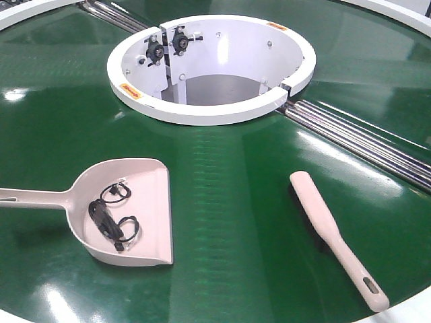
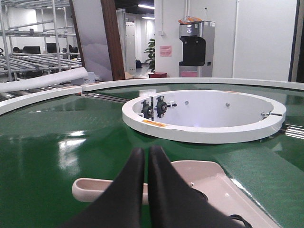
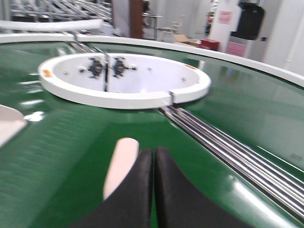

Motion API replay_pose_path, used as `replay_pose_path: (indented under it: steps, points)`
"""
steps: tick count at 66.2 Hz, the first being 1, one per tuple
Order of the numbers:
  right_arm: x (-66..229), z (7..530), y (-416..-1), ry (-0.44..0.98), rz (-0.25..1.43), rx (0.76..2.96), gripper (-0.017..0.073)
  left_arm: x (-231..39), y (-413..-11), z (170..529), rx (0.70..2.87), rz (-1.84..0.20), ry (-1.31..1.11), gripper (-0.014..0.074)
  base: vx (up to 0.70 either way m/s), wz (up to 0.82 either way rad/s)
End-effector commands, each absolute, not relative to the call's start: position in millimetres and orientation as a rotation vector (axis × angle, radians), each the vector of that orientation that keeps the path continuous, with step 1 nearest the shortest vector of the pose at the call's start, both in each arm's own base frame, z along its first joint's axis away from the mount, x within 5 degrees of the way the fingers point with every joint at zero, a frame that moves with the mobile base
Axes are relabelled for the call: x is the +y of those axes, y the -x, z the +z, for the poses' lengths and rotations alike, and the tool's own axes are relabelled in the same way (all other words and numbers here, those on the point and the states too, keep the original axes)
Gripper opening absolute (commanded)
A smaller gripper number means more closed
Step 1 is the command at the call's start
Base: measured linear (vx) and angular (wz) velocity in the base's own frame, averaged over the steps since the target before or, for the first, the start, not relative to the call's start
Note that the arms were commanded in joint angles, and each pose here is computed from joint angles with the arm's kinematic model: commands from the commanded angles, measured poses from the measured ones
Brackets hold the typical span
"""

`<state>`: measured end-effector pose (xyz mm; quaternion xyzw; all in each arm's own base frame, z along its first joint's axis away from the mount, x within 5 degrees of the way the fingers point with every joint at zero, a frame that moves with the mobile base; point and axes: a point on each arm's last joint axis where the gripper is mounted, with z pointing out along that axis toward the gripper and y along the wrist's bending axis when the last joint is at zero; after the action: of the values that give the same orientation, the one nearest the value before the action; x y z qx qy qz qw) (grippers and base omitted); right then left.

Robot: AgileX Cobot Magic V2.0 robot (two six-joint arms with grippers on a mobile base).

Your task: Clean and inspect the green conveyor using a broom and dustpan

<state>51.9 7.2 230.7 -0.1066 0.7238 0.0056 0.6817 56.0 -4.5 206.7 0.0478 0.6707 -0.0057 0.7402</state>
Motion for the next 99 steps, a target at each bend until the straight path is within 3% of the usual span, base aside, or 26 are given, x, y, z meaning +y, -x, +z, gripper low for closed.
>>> replay_pose_path:
  steps: [1,23,99]
  points:
    - [6,238,-55,0.200,-0.029,1.500,-0.0008,-5,-55,210,1.400,-0.032,-0.096,-0.0006,0.00,0.00]
    - [4,207,-56,0.080,0.019,1.458,-0.0008,-5,-55,210,1.400,-0.032,-0.096,-0.0006,0.00,0.00]
    - [4,207,-55,0.077,0.019,1.459,-0.0008,-5,-55,210,1.400,-0.032,-0.096,-0.0006,0.00,0.00]
